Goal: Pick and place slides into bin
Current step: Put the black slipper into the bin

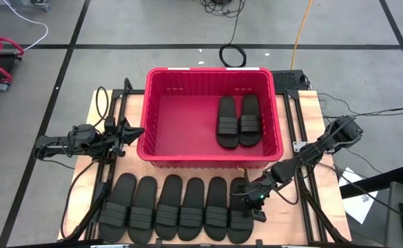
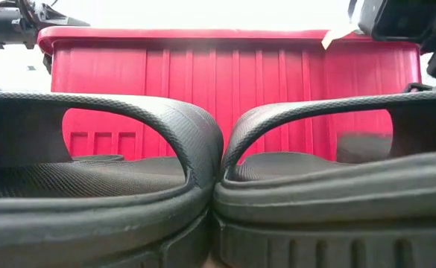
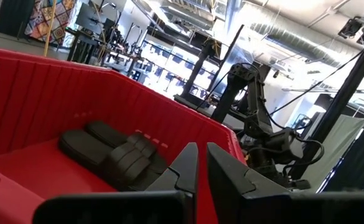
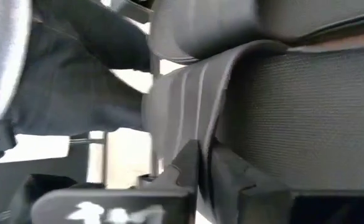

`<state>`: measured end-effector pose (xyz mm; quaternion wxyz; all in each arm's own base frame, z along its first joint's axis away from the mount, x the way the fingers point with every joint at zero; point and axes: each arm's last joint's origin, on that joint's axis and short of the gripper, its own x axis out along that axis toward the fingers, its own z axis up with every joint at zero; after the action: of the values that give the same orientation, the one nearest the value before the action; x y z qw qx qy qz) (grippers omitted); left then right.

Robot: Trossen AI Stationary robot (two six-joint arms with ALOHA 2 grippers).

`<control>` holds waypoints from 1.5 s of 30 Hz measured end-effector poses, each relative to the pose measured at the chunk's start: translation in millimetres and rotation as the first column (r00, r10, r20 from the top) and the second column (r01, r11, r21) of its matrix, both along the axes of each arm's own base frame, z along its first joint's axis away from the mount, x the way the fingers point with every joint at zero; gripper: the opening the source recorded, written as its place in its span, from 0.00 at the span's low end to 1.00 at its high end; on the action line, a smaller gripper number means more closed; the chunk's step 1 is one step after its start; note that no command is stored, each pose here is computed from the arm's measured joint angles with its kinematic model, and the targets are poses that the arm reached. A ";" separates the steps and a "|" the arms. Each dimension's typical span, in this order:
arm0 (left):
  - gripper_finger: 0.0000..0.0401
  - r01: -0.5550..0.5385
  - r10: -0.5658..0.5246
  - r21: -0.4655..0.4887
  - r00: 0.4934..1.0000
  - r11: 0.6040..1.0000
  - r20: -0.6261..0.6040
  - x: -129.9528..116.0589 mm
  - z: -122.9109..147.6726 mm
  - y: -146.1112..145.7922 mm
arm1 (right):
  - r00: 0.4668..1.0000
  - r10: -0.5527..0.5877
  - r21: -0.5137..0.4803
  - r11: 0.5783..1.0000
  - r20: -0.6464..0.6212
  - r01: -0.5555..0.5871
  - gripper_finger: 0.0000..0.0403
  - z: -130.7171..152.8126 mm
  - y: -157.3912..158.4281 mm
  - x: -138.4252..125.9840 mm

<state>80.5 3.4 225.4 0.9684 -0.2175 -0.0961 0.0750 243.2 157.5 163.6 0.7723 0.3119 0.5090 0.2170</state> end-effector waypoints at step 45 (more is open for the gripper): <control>0.08 0.021 -0.022 -0.026 1.000 0.999 -0.017 0.4 -2.1 -0.5 | 0.865 -0.243 -0.281 0.877 0.439 0.389 0.01 274.3 -250.2 -5.4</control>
<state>80.9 2.9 223.2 0.9671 -0.2303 -0.0845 0.0678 237.8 -92.7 437.9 0.9270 0.1956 0.3166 0.0458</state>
